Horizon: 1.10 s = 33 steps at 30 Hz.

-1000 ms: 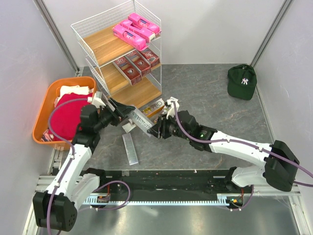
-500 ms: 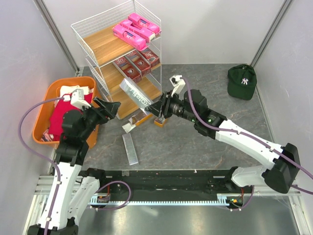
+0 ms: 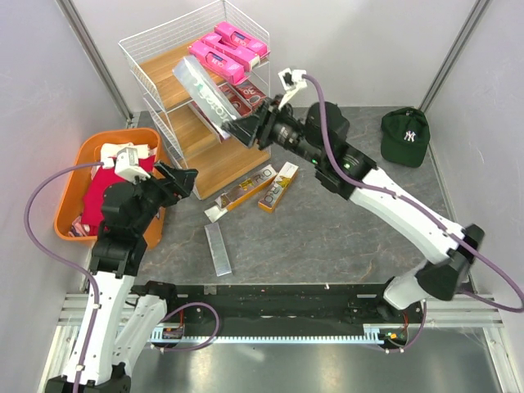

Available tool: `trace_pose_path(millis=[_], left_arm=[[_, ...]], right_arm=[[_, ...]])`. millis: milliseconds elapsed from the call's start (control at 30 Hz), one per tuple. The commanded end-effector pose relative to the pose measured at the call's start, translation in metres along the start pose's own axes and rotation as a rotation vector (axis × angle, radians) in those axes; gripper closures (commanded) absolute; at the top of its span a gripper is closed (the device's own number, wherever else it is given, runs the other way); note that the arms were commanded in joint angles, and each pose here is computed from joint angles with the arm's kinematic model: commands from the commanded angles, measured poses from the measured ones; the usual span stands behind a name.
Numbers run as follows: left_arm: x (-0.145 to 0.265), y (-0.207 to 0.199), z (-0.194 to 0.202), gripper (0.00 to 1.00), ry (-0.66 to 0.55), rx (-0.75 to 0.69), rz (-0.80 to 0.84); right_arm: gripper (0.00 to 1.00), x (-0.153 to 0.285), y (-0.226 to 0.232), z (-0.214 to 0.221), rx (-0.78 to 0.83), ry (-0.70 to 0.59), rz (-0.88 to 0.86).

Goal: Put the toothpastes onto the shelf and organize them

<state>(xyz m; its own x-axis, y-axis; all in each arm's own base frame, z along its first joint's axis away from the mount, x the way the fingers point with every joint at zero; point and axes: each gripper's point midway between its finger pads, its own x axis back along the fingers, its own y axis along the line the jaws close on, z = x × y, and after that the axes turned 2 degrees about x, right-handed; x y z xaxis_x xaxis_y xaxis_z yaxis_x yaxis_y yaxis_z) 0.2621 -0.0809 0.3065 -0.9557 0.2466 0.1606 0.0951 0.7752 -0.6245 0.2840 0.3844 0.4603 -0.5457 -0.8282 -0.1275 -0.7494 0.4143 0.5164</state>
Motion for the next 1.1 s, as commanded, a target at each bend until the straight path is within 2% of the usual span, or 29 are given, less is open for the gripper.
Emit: trace_pose_path(millis=[0, 33, 100, 233, 467, 500, 600, 633, 767, 967, 1067], left_arm=[[0.002, -0.014, -0.016, 0.16, -0.018, -0.078, 0.042], [0.000, -0.015, -0.015, 0.16, -0.008, -0.082, 0.046], [0.000, -0.021, -0.017, 0.16, -0.005, -0.097, 0.070], [-0.001, -0.034, -0.019, 0.18, 0.009, -0.131, 0.136], [0.003, -0.072, -0.017, 0.35, 0.060, -0.196, 0.338], [0.000, -0.076, -0.017, 0.38, 0.072, -0.199, 0.360], [0.001, -0.094, -0.017, 0.63, 0.103, -0.212, 0.455], [0.003, -0.100, -0.016, 0.74, 0.114, -0.214, 0.490], [-0.002, -0.114, -0.027, 0.93, 0.103, -0.213, 0.538], [-0.012, -0.135, -0.046, 0.98, 0.100, -0.199, 0.577], [-0.023, -0.143, -0.047, 0.98, 0.122, -0.170, 0.602]], right_arm=[[0.89, -0.037, -0.014, -0.019, -0.011, -0.039, -0.002], [0.89, -0.040, -0.006, -0.029, -0.035, -0.043, -0.040], [0.88, -0.057, -0.023, -0.023, -0.067, -0.018, -0.039], [0.88, -0.075, -0.024, -0.037, -0.125, -0.017, -0.105], [0.87, -0.087, -0.035, -0.052, -0.268, -0.051, -0.203], [0.86, -0.090, -0.039, -0.050, -0.303, -0.045, -0.208], [0.85, -0.093, -0.039, -0.052, -0.351, -0.041, -0.262], [0.84, -0.094, -0.039, -0.052, -0.355, -0.040, -0.272], [0.81, -0.097, -0.042, -0.054, -0.386, -0.032, -0.292], [0.74, -0.097, -0.046, -0.058, -0.433, -0.039, -0.324], [0.62, -0.098, -0.049, -0.057, -0.462, -0.042, -0.332]])
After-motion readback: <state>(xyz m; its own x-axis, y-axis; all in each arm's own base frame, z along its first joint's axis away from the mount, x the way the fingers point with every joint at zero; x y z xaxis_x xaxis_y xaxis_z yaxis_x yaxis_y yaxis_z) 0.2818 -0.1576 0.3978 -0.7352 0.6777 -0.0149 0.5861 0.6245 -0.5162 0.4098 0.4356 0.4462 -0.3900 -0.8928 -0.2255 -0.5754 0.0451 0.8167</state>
